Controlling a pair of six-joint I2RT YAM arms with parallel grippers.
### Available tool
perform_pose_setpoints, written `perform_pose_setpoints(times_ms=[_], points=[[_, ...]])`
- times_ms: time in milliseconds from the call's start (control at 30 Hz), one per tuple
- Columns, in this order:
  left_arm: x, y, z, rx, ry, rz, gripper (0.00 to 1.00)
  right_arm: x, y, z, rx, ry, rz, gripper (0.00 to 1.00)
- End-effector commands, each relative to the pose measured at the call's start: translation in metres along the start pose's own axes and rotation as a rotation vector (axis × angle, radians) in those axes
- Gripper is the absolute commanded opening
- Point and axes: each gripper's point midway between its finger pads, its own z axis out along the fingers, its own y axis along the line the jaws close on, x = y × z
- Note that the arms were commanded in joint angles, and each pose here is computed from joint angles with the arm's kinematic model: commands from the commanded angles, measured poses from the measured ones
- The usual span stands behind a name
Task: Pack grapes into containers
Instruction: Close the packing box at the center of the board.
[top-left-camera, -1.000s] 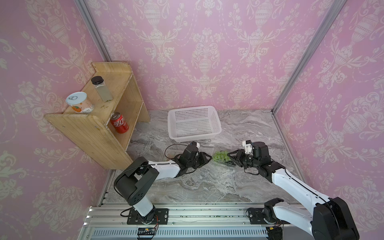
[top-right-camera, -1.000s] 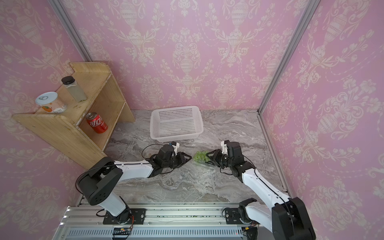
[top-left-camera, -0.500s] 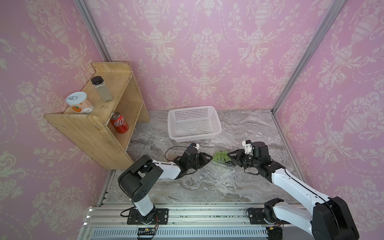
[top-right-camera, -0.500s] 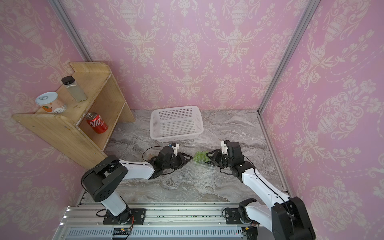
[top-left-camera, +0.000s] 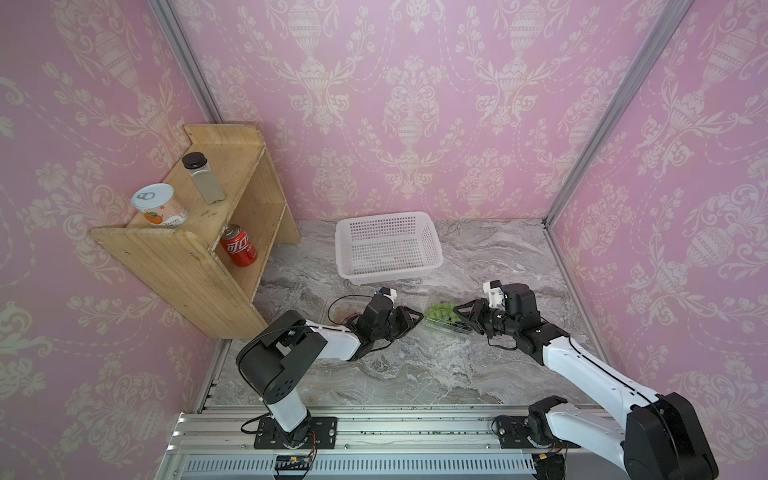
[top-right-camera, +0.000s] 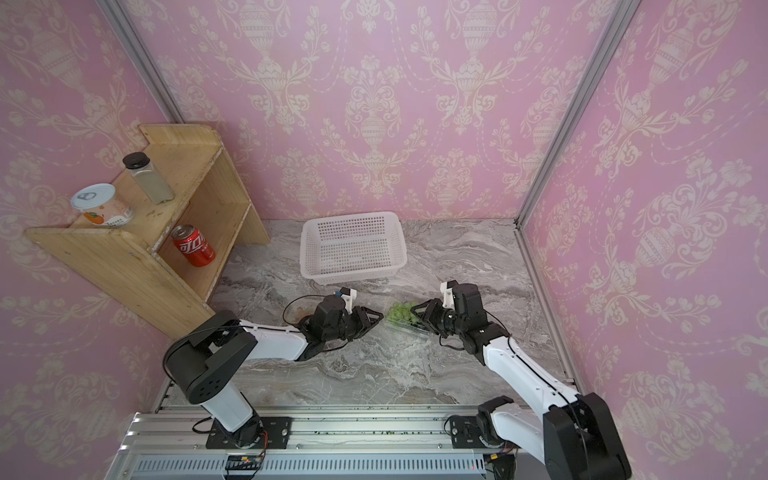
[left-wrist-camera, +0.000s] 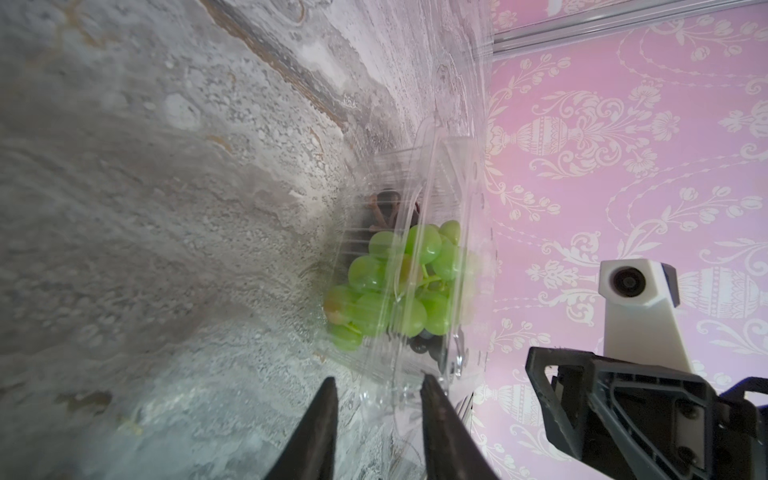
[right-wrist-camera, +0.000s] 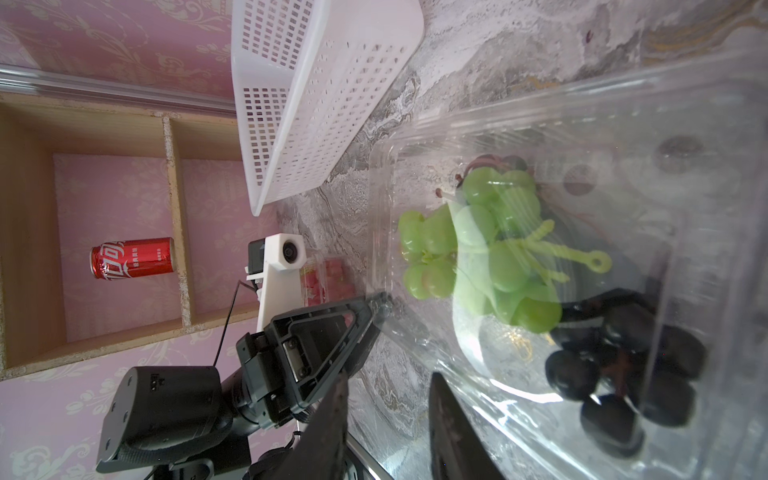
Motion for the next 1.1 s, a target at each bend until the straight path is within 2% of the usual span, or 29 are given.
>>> perform_pose_setpoints(times_ms=[0, 300, 1067], points=[[0.000, -0.002, 0.000, 0.011, -0.015, -0.003, 0.34, -0.002, 0.010, 0.001, -0.023, 0.003, -0.022, 0.34], [0.003, -0.002, 0.010, 0.022, 0.007, -0.019, 0.30, -0.002, 0.010, 0.001, -0.022, 0.003, -0.021, 0.34], [0.000, -0.001, 0.014, 0.027, -0.022, -0.013, 0.20, 0.007, -0.004, 0.018, 0.019, 0.046, -0.015, 0.33]])
